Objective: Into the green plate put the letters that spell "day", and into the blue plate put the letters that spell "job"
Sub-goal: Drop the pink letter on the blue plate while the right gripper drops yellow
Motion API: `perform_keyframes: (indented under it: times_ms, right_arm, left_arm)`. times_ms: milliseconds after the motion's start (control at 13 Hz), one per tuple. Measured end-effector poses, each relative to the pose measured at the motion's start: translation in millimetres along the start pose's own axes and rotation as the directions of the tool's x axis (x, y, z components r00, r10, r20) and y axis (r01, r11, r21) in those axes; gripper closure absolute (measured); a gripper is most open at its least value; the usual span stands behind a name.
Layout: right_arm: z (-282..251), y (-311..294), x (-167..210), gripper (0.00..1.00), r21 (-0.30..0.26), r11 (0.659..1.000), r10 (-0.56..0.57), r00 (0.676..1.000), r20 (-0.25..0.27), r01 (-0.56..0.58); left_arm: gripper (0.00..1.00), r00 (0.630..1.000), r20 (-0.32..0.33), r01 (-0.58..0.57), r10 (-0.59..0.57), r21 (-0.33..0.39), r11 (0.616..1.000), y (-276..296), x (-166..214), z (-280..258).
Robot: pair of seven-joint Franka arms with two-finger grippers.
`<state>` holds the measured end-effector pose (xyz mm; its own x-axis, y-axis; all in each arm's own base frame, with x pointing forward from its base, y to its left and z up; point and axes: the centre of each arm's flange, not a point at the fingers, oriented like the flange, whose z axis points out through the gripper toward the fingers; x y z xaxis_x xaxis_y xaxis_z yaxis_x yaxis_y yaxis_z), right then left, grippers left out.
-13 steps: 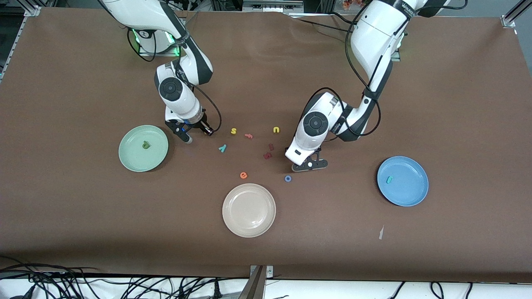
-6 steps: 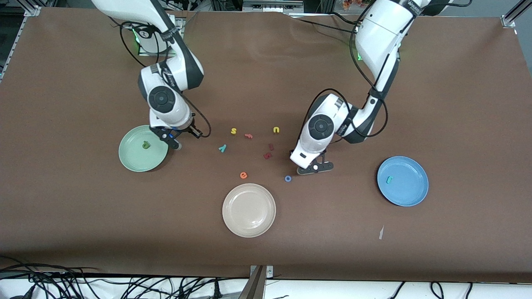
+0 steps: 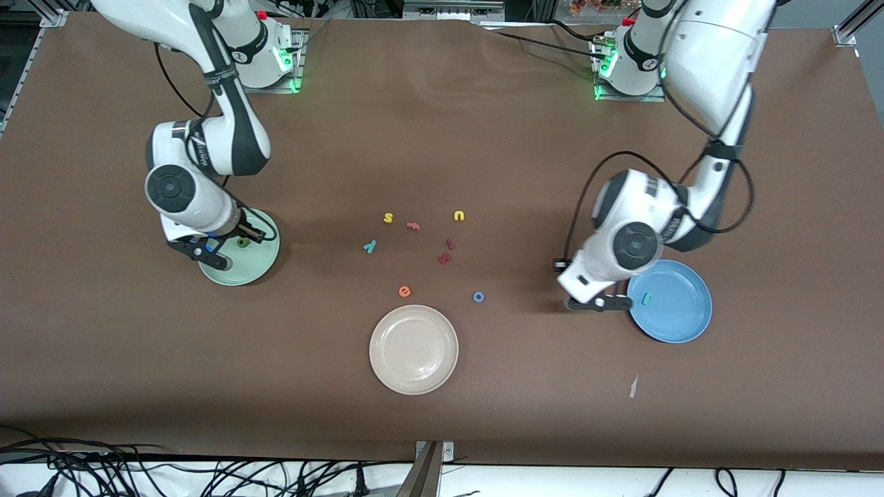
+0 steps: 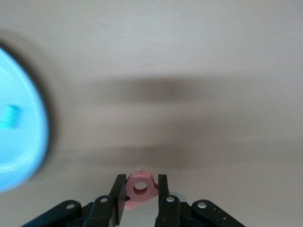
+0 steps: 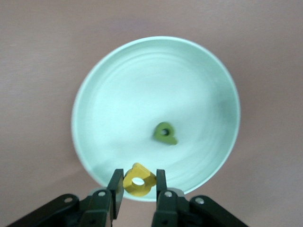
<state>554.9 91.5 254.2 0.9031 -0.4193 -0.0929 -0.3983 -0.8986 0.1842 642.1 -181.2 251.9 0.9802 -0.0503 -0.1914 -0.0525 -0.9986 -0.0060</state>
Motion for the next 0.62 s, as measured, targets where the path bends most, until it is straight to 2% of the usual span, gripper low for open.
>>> perform_keyframes:
  times_ms: [154,231,385,615]
  right_arm:
    - [30.3,-3.5,-9.3,0.69,0.013,1.0,0.023,0.999,0.045,-0.024]
    - [43.2,-6.6,-11.8,0.64,0.007,1.0,0.026,0.998,0.053,-0.026]
    - [49.6,-8.5,-11.3,0.42,0.006,1.0,0.03,0.998,0.054,-0.03]
    - [15.0,-27.4,-9.9,0.09,0.042,0.999,0.02,0.999,0.039,-0.022]
  left_arm:
    - [0.69,0.997,0.005,-0.078,0.078,-0.011,0.997,-47.5,7.6,-2.7]
    - [0.69,0.994,0.006,-0.109,0.109,-0.002,0.994,-65.2,9.7,-2.6]
    - [0.69,0.984,0.018,-0.177,0.176,0.061,0.982,-96.2,11.4,-0.2]
    - [0.69,0.962,0.047,-0.273,0.27,0.061,0.96,-147.4,11.2,8.8]
